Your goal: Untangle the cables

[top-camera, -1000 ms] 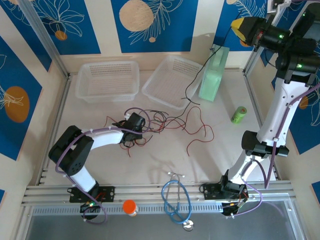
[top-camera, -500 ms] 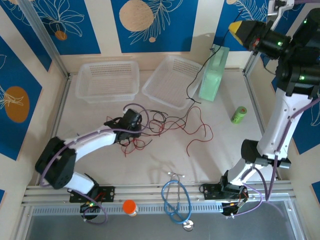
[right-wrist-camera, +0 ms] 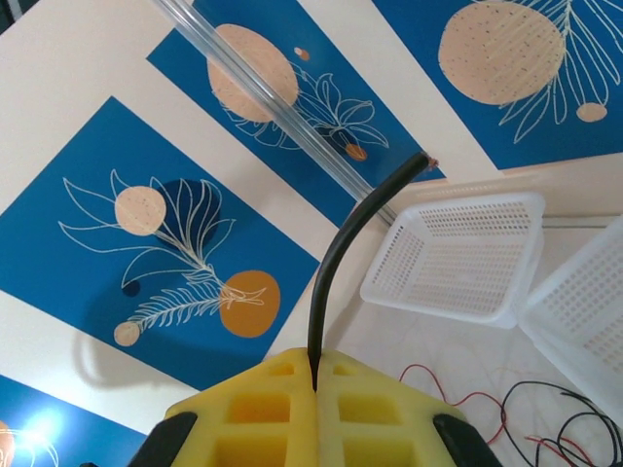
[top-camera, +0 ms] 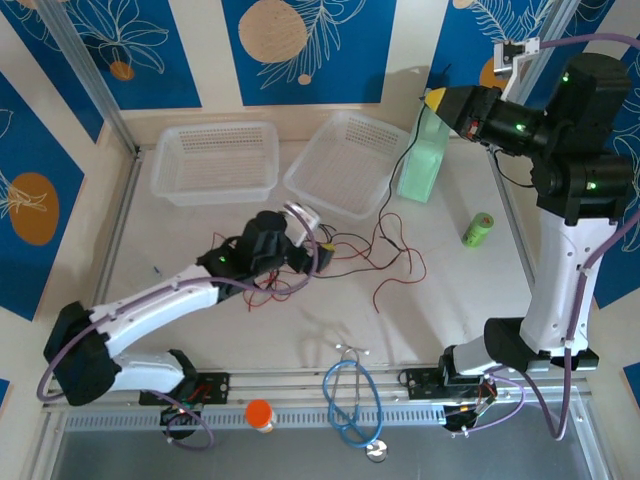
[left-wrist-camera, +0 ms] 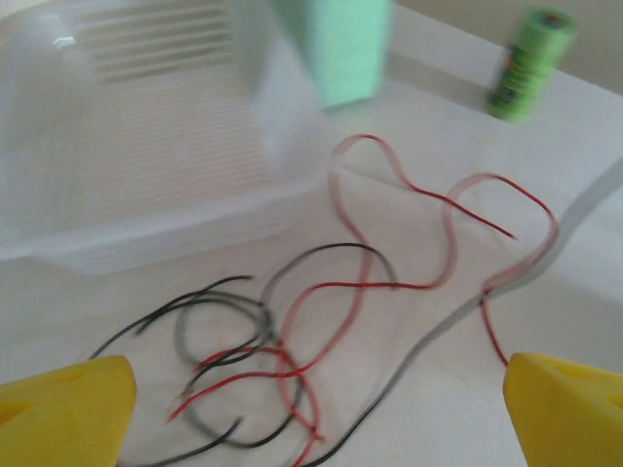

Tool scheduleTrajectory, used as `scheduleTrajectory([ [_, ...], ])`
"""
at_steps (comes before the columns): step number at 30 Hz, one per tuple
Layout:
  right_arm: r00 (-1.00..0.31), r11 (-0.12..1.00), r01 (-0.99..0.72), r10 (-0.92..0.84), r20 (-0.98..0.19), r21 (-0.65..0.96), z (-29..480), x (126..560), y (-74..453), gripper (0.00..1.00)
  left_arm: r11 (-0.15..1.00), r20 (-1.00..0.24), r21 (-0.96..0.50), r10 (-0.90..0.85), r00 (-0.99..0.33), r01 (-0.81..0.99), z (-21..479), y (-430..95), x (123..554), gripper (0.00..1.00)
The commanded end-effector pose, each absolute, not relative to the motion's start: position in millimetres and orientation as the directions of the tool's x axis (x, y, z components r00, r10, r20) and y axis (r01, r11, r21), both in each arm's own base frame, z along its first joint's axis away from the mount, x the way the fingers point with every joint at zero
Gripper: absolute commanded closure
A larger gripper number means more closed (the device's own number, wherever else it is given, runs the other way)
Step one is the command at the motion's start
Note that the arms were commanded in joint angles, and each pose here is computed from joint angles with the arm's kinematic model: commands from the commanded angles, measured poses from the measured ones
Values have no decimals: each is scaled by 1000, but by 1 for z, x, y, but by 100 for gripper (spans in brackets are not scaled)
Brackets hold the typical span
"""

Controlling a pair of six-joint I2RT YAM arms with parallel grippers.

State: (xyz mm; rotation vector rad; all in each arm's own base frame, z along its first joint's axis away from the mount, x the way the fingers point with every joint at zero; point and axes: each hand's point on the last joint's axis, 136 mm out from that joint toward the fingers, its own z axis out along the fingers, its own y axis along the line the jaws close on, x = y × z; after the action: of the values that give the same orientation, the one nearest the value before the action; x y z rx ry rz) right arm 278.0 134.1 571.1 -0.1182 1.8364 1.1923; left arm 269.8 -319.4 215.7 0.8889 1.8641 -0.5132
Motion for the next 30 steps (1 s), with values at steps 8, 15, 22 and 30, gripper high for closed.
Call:
scheduleTrajectory([
  [8, -563, 534, -530, 359, -744, 659, 579, 263, 142, 100, 273, -965, 184, 234, 120, 944, 228, -421, 235, 0],
  [15, -558, 523, -547, 354, -750, 654, 586, 255, 147, 100, 311, -985, 146, 131, 110, 939, 220, -456, 250, 0],
  [22, -556, 515, -553, 357, -751, 654, 591, 250, 148, 100, 357, -996, 92, 11, 94, 929, 221, -479, 268, 0],
  [30, -549, 526, -546, 363, -753, 652, 591, 249, 146, 100, 371, -998, 43, -18, 54, 928, 217, -483, 264, 23],
])
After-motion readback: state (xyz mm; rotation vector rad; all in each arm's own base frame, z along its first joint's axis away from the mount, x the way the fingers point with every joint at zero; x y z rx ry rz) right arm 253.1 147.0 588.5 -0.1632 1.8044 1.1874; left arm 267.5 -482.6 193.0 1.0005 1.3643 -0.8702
